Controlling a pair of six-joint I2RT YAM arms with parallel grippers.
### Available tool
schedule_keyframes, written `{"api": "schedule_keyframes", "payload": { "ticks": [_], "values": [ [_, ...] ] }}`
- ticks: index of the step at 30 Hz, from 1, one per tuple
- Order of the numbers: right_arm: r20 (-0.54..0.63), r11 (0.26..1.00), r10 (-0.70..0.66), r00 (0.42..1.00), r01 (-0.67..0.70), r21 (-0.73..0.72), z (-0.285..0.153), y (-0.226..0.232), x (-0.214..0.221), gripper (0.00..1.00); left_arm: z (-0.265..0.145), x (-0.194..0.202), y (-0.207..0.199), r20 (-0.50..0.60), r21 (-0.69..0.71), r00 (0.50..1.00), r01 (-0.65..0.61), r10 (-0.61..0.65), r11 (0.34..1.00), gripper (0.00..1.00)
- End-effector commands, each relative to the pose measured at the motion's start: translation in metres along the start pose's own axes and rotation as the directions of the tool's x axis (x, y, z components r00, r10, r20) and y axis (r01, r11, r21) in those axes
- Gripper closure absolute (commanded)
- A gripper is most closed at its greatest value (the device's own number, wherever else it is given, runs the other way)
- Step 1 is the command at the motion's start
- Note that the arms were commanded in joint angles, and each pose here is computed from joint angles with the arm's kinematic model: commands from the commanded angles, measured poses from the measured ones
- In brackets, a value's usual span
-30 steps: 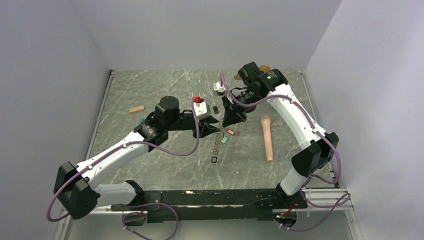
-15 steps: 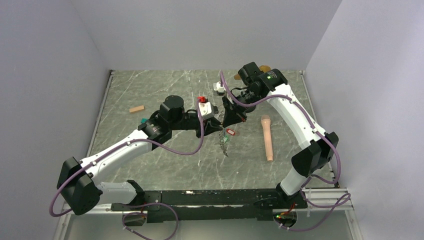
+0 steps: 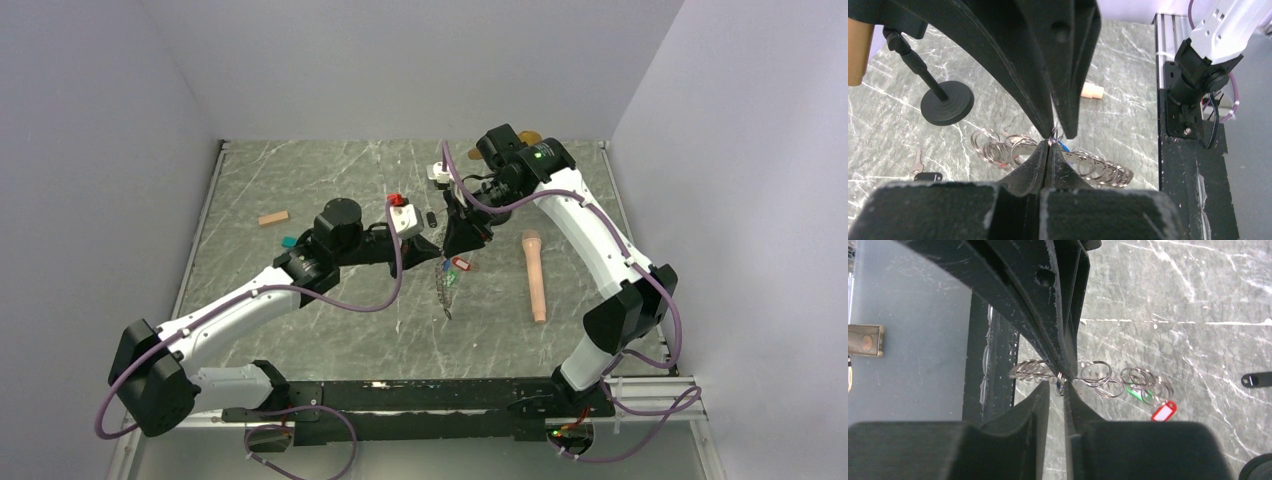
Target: Put the keys on the keyring
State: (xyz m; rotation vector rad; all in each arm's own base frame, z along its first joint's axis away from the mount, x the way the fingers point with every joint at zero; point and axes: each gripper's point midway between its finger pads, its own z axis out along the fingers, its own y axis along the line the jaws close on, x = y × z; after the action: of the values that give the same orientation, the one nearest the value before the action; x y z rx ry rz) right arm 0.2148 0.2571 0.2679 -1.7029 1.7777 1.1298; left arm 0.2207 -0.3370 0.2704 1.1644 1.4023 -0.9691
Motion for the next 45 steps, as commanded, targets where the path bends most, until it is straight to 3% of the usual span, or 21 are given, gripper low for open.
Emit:
{"api": "schedule_keyframes", "payload": {
  "ticks": [1,13,27,45],
  "values": [
    [0.098,0.999,-0.051,0.994,0.05,0.008,-0.005,0.007,-0.021,0.7,-0.012,-0.043,0.002,0.191,-0.051,0.981,0.038,-0.028,0.998,1.0],
    [0.138,0.999,-0.043,0.989,0.041,0.019,-0.003,0.009,-0.021,0.68,-0.029,-0.064,0.013,0.406,-0.116,0.902,0.21,-0.147,0.971,1.0],
    [0.194,0.996,-0.062,0.979,0.049,0.071,-0.009,0.001,-0.027,0.66,-0.045,-0.074,0.025,0.641,-0.075,0.725,0.389,-0.254,0.918,1.0],
    [0.261,0.98,-0.109,0.959,0.059,0.191,-0.022,-0.02,-0.044,0.58,-0.037,-0.076,0.022,0.646,-0.025,0.709,0.389,-0.282,0.921,1.0]
  ]
}}
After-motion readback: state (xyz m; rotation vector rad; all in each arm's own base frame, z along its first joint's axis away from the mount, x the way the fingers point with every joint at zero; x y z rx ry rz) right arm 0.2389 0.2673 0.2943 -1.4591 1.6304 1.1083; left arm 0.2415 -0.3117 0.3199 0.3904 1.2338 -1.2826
